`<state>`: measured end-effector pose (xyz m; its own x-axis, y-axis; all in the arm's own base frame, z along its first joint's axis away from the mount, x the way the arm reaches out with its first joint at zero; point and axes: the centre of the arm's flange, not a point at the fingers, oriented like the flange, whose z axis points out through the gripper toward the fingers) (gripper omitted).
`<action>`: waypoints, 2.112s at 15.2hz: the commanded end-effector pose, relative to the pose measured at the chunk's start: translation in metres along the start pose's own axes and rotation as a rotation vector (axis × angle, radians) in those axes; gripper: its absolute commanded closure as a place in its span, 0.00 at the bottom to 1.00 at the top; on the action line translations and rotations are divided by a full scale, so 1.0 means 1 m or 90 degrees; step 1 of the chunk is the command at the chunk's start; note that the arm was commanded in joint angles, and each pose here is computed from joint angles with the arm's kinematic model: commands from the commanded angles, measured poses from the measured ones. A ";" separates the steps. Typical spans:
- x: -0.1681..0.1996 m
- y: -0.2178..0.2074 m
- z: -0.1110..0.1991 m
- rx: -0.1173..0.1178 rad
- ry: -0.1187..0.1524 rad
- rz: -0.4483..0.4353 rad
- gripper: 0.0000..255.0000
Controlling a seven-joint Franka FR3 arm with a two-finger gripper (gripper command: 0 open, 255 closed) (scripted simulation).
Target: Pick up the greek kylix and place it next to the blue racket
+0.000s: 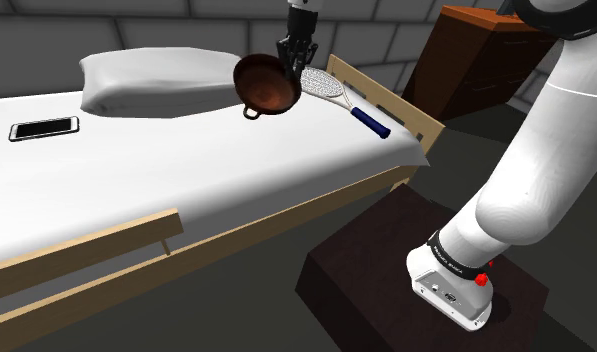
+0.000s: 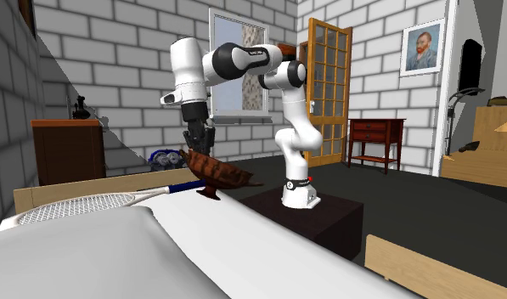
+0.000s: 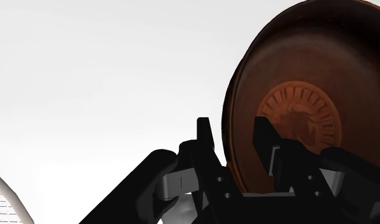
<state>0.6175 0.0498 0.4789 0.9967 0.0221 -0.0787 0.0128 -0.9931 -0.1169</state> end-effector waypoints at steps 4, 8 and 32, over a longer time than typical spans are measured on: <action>0.003 0.002 0.025 0.000 0.001 0.000 1.00; 0.004 0.005 0.046 0.000 0.001 0.000 1.00; 0.008 0.011 0.106 0.000 0.001 0.000 0.00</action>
<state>0.6171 0.0508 0.3721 0.9968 0.0217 -0.0767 0.0127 -0.9931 -0.1167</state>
